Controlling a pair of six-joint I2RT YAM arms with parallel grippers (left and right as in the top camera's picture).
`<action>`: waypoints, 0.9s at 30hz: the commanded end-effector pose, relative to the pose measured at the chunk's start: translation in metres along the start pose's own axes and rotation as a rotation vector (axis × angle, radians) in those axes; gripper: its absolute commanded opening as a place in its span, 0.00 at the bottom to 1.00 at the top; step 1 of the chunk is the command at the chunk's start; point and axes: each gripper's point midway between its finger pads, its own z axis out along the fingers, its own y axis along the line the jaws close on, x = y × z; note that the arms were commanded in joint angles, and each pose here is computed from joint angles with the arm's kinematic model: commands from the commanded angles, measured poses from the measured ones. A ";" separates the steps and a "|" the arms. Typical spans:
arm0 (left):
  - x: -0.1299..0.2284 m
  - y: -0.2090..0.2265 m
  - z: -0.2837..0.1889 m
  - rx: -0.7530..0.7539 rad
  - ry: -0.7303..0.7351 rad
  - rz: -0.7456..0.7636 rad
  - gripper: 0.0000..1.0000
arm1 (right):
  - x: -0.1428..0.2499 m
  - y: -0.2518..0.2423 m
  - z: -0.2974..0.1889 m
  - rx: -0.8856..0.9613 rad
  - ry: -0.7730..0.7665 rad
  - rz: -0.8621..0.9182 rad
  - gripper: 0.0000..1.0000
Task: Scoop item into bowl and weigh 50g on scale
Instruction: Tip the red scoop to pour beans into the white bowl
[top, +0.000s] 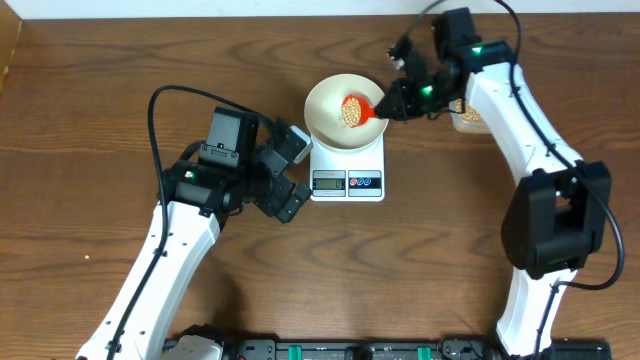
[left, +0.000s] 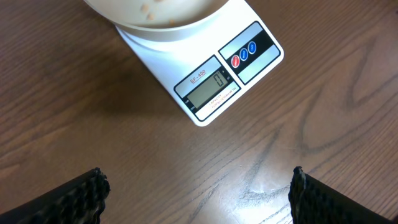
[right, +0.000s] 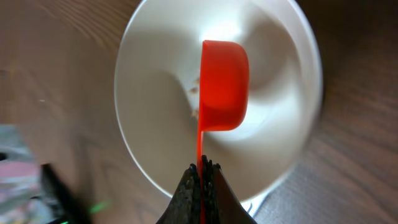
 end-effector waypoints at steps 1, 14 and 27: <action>-0.002 0.002 -0.001 -0.010 -0.001 -0.006 0.95 | -0.009 0.002 -0.002 0.161 0.000 -0.120 0.01; -0.002 0.002 -0.001 -0.010 -0.001 -0.006 0.95 | -0.015 0.018 -0.008 0.308 0.016 -0.303 0.01; -0.002 0.002 -0.001 -0.010 -0.001 -0.006 0.95 | -0.037 0.040 -0.045 0.497 -0.063 -0.455 0.01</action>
